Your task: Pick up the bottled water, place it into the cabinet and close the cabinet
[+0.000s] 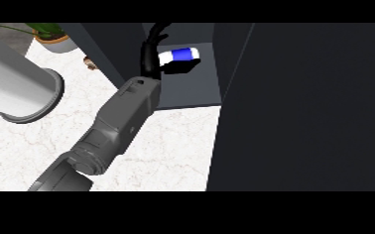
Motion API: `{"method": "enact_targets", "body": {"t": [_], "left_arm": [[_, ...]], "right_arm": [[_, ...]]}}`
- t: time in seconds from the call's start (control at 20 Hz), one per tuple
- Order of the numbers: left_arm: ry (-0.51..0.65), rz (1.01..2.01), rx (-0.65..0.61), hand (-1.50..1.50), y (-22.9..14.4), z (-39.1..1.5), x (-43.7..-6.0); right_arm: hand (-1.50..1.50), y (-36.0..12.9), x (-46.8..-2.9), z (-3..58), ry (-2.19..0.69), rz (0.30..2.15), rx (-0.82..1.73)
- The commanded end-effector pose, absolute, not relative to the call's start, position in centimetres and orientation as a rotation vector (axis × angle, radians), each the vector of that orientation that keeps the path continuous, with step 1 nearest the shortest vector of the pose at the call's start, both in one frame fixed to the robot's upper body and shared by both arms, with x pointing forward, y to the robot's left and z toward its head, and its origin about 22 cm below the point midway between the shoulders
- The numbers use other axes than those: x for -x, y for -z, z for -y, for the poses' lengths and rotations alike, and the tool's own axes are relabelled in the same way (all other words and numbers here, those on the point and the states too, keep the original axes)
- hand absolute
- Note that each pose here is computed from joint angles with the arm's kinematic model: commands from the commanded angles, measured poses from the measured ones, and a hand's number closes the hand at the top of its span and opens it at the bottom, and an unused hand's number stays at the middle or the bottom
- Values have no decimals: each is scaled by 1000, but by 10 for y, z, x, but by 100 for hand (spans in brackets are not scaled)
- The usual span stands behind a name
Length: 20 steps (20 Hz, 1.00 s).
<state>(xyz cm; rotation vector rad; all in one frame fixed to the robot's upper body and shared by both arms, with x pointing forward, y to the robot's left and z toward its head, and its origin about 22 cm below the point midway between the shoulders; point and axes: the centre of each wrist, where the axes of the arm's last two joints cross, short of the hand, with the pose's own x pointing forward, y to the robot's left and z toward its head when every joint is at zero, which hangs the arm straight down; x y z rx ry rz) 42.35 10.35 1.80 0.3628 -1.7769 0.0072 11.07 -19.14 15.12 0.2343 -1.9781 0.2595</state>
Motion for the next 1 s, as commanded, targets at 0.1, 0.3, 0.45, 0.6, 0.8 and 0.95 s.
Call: {"method": "enact_targets", "body": {"t": [0.1,0.3,0.45,0.6,0.8,0.95], "left_arm": [[-59,1788,-314,-150,-19,-100,-424],[12,1815,-312,-150,-23,-110,-428],[43,1838,-266,-150,-30,-95,-429],[17,1881,-126,-150,-41,-90,-432],[17,1921,96,-150,-40,-87,-429],[32,1915,185,-150,-61,-77,-435]], "right_arm": [[-150,-163,-98,198,-246,1975,-279],[-150,-164,-99,195,-229,1975,-285],[-150,-168,-99,194,-236,1979,-287],[-150,-165,-103,192,-213,1976,-276],[-150,-165,-106,198,-230,1993,-253],[-150,-155,-114,205,-261,1967,-248]]}}
